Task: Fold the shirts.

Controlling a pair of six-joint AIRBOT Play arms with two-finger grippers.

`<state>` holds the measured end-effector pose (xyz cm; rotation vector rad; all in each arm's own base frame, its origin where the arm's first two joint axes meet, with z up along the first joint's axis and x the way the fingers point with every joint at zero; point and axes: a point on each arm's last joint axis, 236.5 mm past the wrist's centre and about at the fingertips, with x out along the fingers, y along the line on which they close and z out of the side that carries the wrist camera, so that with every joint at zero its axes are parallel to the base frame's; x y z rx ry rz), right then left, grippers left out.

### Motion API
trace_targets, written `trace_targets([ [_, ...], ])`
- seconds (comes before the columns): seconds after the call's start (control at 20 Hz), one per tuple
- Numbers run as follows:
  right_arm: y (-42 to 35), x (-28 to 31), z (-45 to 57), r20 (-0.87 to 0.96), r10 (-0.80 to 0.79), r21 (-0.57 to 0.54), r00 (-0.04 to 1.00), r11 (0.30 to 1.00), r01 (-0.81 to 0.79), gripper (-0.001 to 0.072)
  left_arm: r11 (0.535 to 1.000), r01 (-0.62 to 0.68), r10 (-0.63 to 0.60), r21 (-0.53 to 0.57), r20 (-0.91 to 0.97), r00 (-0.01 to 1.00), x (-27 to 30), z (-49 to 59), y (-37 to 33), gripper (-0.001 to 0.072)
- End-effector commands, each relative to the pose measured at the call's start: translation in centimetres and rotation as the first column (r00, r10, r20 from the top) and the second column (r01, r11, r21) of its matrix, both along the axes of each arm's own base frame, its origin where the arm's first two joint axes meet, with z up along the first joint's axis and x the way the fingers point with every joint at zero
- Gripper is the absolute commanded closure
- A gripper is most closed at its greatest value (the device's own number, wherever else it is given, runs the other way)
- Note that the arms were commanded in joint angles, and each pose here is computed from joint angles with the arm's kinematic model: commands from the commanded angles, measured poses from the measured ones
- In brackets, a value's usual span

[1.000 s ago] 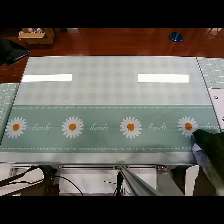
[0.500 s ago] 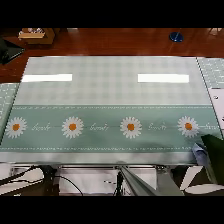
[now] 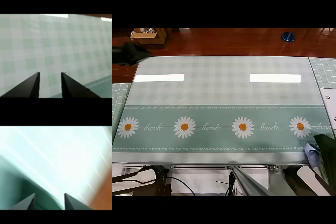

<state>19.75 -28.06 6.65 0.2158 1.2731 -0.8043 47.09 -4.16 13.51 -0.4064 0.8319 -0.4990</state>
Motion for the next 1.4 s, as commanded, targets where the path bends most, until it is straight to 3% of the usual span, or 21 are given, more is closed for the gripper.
trace_targets([
  [0.0, 15.6, 22.0, 3.1, 0.43, 0.302, 0.272, 0.851, 0.856, -0.441, 0.029, 0.974, 0.19, -0.175, 0.124, -0.122, 0.977, -1.3, -5.4, -7.1, 0.0282],
  [0.05, 20.4, 24.3, 2.4, 0.451, 0.361, 0.32, 0.816, 0.788, -0.526, 0.029, 0.948, 0.247, -0.212, 0.199, -0.181, 0.96, -2.2, -7.7, -8.8, 0.016],
  [0.2, 29.1, 23.5, -2.4, 0.29, 0.573, 0.393, 0.767, 0.659, -0.641, 0.029, 0.844, 0.337, -0.217, 0.417, -0.31, 0.926, -4.2, -12.5, -10.9, 0.0148],
  [0.4, 34.0, 19.9, -7.2, 0.038, 0.776, 0.385, 0.63, 0.57, -0.726, 0.0288, 0.763, 0.371, -0.185, 0.529, -0.372, 0.91, -5.5, -15.4, -12.9, 0.0151],
  [0.55, 35.6, 18.8, -8.3, -0.009, 0.814, 0.379, 0.58, 0.54, -0.751, 0.0288, 0.782, 0.332, -0.131, 0.528, -0.382, 0.915, -5.6, -15.6, -13.2, 0.0156],
  [1.35, 35.9, 18.5, -8.3, -0.005, 0.806, 0.393, 0.592, 0.546, -0.74, 0.0288, 0.783, 0.33, -0.127, 0.527, -0.383, 0.915, -5.6, -15.6, -13.1, 0.0168],
])
